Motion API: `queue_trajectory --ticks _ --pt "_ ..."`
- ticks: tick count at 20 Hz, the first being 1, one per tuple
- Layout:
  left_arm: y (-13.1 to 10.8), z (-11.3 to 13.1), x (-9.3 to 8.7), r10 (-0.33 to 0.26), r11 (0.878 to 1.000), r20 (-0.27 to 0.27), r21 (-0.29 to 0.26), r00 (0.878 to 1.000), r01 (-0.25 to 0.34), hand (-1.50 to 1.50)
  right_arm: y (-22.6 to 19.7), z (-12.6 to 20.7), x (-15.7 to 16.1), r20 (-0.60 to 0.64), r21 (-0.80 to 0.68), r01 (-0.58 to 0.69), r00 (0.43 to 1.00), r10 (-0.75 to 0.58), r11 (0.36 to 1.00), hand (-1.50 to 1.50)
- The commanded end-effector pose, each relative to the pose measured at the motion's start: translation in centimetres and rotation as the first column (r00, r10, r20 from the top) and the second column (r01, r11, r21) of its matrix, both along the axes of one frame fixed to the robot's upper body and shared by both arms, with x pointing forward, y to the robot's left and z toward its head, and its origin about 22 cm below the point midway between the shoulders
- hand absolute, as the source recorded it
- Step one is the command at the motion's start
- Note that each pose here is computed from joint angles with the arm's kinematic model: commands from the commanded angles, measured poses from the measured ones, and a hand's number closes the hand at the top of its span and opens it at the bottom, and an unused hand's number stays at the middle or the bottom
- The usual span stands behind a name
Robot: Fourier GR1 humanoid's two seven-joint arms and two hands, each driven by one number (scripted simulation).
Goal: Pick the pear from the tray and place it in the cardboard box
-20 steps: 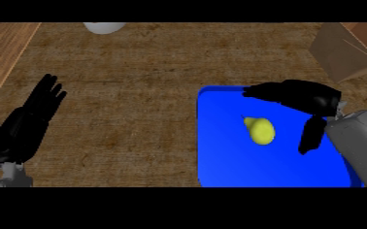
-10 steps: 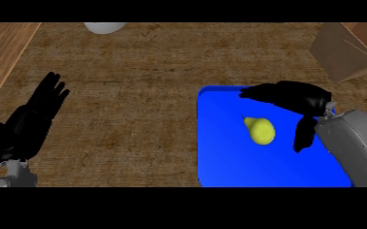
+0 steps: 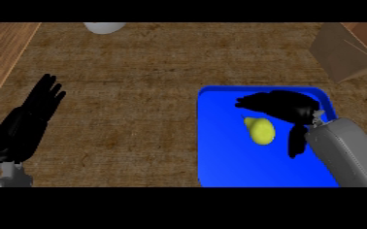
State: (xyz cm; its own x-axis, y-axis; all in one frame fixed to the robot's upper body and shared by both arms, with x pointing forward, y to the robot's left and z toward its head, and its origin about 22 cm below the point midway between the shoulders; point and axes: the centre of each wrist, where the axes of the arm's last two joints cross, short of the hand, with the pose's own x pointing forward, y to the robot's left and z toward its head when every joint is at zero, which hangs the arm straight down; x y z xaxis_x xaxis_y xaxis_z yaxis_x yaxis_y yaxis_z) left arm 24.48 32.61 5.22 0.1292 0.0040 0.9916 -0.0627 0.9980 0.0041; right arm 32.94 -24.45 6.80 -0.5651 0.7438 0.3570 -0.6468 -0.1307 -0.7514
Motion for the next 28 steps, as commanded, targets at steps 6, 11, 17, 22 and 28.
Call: queue_trajectory --ticks 6,11,17,22,28 --pt "-0.5 1.2 -0.1 -0.016 1.000 0.012 0.009 1.000 0.016 0.00 0.6 -2.3 0.1 -0.040 -0.025 -0.026 0.999 0.025 0.999 -1.50" --pt "0.3 2.1 -0.6 0.010 1.000 0.009 0.000 1.000 -0.010 0.00 0.3 -3.5 -0.9 -0.024 -0.013 -0.018 1.000 0.018 1.000 -1.50" --pt "-0.7 -0.2 1.4 -0.014 1.000 -0.001 0.010 1.000 0.014 0.00 1.8 -3.4 2.0 0.002 0.051 -0.050 0.999 0.049 0.997 1.50" --pt "-2.3 -0.3 0.5 -0.018 1.000 0.007 0.012 1.000 0.018 0.00 0.9 -4.5 0.7 0.035 0.091 -0.078 0.997 0.076 0.993 1.50" --pt "-1.3 0.3 0.5 -0.008 1.000 0.017 -0.014 1.000 0.008 0.00 -0.7 -2.6 4.6 0.095 0.006 0.368 0.925 -0.367 0.930 1.50"
